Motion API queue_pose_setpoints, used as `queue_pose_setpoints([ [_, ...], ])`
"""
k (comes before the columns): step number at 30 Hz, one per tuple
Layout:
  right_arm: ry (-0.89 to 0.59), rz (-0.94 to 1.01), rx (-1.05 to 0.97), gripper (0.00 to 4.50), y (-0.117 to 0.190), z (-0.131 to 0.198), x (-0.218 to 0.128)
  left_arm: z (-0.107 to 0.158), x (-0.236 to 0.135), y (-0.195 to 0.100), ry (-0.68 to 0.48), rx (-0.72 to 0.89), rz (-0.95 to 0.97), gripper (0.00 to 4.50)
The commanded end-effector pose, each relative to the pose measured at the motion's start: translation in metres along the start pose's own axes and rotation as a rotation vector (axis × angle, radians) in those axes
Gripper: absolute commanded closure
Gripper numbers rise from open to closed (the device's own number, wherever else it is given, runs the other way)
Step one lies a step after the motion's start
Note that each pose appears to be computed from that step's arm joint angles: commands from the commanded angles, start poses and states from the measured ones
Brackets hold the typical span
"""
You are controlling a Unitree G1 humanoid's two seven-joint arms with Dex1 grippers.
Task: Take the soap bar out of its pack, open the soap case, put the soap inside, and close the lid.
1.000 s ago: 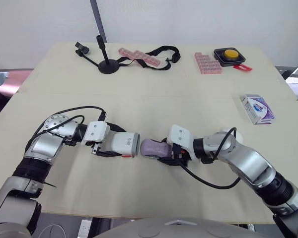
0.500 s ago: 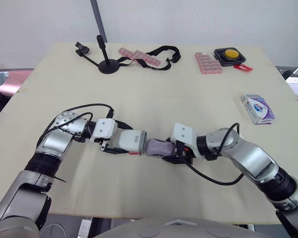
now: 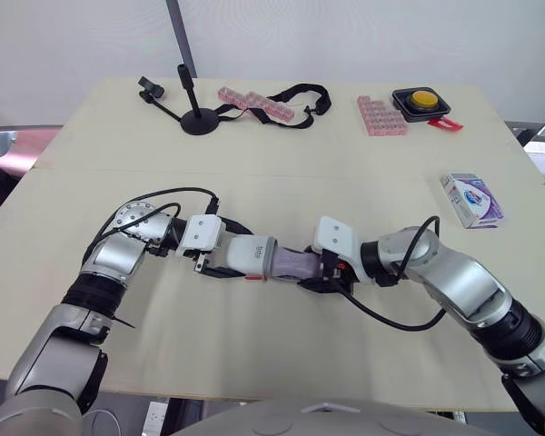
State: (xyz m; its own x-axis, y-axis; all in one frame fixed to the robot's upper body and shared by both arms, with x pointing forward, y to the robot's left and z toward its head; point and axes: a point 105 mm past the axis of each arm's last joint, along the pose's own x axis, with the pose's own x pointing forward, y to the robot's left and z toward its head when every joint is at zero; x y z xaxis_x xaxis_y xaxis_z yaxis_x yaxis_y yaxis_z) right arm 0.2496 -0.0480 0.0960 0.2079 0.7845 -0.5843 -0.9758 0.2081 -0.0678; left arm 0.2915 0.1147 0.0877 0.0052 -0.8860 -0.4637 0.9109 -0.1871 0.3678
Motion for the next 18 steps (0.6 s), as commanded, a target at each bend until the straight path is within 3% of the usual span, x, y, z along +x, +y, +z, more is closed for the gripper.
queue_pose_setpoints([
  [1,-0.016,-0.02,-0.036,1.45,-0.002,0.013,-0.006,0.008,0.005,0.006,-0.016,0.037,-0.002,1.04],
  [18,-0.002,-0.036,-0.062,1.45,-0.007,0.031,-0.007,0.027,0.039,0.013,-0.098,0.034,0.015,1.04],
])
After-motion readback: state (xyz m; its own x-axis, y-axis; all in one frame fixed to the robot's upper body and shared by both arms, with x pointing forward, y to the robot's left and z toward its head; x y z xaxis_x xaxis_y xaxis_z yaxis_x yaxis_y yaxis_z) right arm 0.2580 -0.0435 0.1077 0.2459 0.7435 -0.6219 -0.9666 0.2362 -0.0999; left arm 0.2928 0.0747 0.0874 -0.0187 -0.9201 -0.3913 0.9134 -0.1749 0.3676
